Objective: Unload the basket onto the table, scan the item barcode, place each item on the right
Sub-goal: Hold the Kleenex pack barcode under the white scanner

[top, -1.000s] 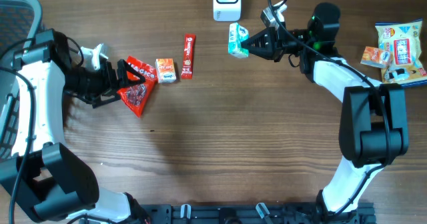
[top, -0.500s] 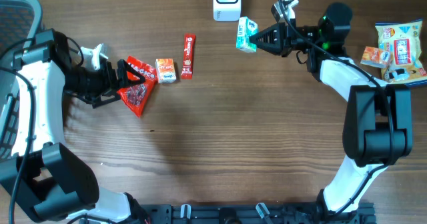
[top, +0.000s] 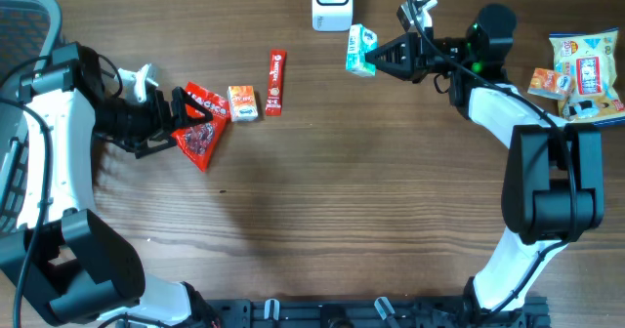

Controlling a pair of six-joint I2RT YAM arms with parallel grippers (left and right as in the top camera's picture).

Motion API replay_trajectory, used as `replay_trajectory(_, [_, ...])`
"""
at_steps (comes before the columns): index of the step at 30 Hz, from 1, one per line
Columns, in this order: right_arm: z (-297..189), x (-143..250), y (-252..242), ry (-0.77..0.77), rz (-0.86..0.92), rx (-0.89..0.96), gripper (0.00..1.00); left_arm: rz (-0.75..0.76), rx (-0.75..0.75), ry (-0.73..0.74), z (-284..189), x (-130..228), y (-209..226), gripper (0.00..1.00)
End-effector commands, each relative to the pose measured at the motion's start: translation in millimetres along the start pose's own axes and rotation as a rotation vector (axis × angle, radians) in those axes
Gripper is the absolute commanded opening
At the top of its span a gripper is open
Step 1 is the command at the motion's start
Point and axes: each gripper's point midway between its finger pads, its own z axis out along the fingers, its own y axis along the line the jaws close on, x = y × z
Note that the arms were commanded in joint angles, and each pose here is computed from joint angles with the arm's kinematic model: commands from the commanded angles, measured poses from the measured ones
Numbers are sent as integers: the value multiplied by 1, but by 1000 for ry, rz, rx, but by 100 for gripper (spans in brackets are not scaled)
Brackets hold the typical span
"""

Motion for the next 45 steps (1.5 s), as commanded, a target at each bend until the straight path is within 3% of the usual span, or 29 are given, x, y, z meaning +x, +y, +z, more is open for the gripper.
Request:
replay_trajectory(1, [0, 8, 3, 63, -20, -13, 4, 23, 0, -11, -3, -1, -2, 100])
replay_trajectory(14, [1, 7, 3, 57, -65, -14, 4, 23, 0, -11, -3, -1, -2, 100])
replay_trajectory(35, [-6, -50, -9, -278, -94, 71, 5, 23, 0, -11, -3, -1, -2, 100])
replay_trajectory(45, [-20, -50, -82, -380, 0, 324, 5, 23, 0, -11, -3, -1, -2, 100])
